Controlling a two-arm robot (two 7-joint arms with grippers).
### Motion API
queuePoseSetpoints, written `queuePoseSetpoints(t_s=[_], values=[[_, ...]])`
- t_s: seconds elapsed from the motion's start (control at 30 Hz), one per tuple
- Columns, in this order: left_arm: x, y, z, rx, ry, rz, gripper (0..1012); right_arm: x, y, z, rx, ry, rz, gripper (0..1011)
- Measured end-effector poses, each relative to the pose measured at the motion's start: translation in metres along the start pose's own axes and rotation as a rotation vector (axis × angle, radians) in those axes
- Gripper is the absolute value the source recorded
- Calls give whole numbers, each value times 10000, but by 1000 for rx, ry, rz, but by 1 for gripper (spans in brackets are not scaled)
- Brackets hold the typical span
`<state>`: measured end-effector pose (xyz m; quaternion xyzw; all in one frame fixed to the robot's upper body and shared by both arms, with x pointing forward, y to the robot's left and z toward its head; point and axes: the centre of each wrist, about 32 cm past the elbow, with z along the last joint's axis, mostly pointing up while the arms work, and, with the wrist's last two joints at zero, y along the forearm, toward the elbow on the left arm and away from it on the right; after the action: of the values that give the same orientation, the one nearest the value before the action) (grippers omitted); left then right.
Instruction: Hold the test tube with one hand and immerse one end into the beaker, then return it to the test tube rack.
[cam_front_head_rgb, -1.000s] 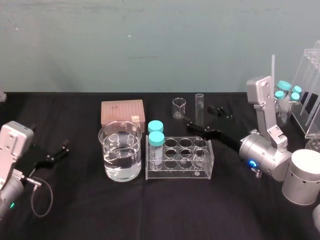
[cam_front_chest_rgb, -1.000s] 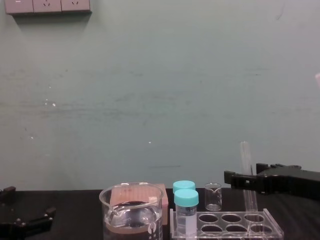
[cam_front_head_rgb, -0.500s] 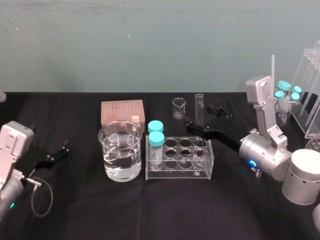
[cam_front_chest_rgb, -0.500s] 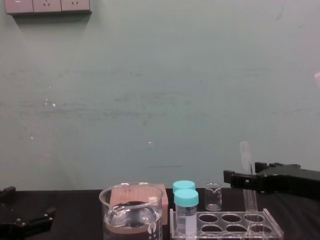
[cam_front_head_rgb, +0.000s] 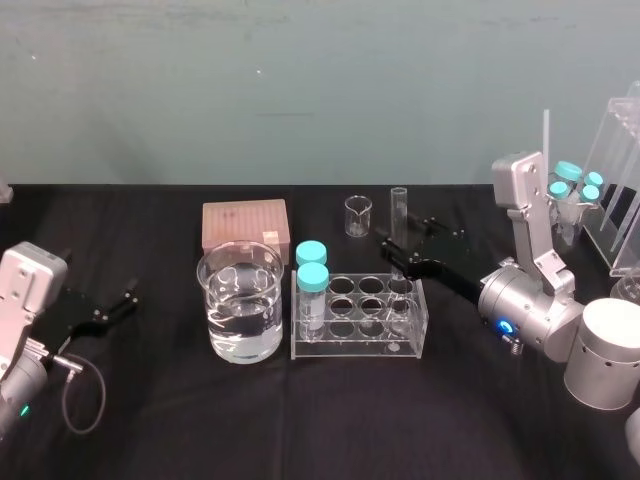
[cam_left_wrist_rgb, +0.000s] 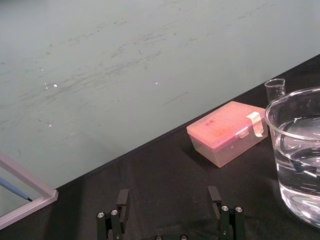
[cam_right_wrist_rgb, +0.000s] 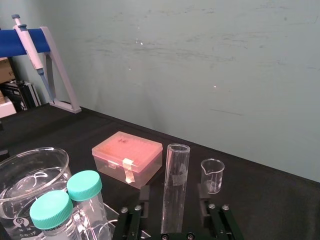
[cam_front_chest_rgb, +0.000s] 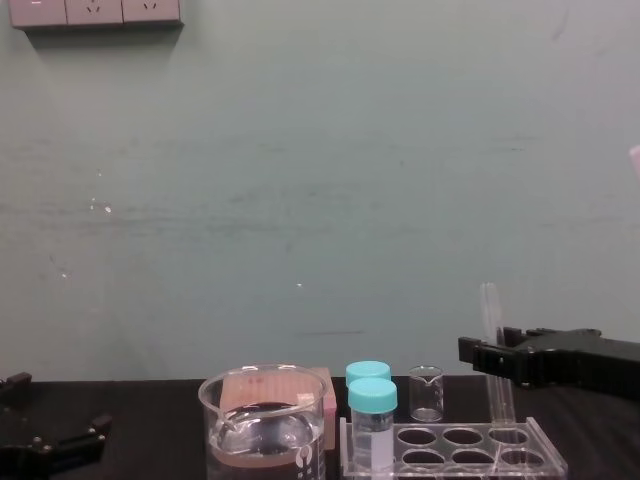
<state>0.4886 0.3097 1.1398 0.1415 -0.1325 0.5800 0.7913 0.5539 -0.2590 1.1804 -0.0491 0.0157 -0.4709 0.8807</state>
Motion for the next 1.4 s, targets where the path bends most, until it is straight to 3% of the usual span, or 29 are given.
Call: queuePoseSetpoints(t_s=[0.3, 0.4, 1.03, 1.4], values=[[0, 0, 0, 0, 0, 0, 1000, 0, 0, 0, 0, 1, -1, 292], [0, 0, 0, 0, 0, 0, 1000, -1, 0, 1, 0, 1, 0, 234], [0, 0, 0, 0, 0, 0, 1000, 0, 0, 0, 0, 1, -1, 226], [0, 0, 0, 0, 0, 0, 1000, -24, -36, -47, 94, -33, -1, 226]])
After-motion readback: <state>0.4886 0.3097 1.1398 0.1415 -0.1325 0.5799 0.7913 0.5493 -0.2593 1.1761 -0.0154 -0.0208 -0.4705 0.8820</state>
